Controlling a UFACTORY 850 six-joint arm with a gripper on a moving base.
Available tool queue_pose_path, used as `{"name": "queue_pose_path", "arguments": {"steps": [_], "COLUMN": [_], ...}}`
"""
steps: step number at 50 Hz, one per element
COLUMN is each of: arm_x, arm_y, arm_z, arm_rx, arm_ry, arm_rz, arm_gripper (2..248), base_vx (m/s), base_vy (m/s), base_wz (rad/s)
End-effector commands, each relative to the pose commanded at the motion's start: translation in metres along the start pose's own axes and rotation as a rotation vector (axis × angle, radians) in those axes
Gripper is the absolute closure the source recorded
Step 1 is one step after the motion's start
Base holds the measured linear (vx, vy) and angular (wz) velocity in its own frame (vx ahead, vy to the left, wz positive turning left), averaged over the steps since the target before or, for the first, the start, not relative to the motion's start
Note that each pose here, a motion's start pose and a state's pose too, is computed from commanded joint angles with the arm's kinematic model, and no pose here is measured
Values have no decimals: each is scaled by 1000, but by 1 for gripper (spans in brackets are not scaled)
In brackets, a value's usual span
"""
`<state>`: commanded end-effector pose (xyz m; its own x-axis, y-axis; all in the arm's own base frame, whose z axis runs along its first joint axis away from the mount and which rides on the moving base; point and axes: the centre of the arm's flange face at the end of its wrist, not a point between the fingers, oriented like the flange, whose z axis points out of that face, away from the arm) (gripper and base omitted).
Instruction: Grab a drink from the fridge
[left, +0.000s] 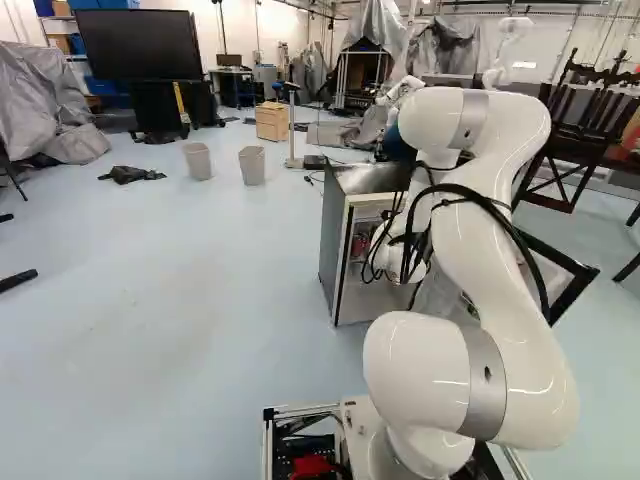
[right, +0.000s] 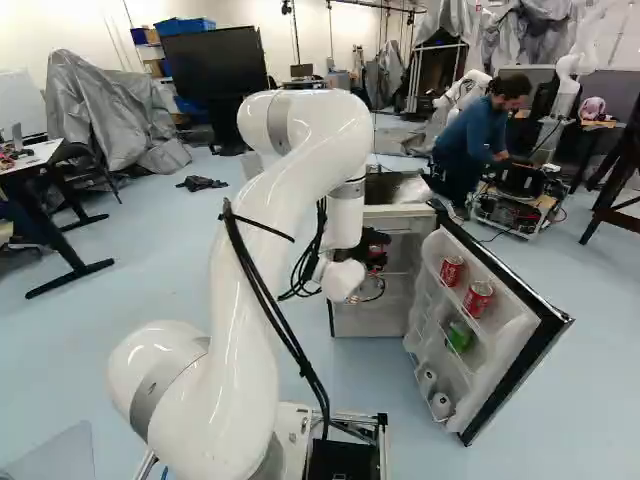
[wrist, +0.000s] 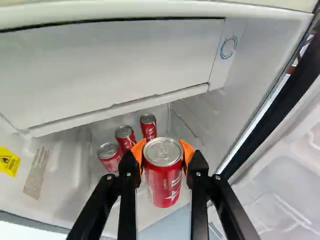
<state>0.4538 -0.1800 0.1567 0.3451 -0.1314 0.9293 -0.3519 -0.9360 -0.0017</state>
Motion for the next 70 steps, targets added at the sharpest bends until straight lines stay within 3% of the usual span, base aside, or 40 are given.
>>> {"name": "queue_pose_path", "arguments": {"steps": [32, 70], "arm_x": [24, 60], "arm_y": [-14, -15], "arm_z": [-76, -100], "arm_rx": [27, 29], "arm_ry": [-9, 64], "arm_rz": [-11, -12], "arm_gripper": [150, 150], "base_vx": [0, 0], "base_vy": [0, 0], "base_wz": [0, 0]}}
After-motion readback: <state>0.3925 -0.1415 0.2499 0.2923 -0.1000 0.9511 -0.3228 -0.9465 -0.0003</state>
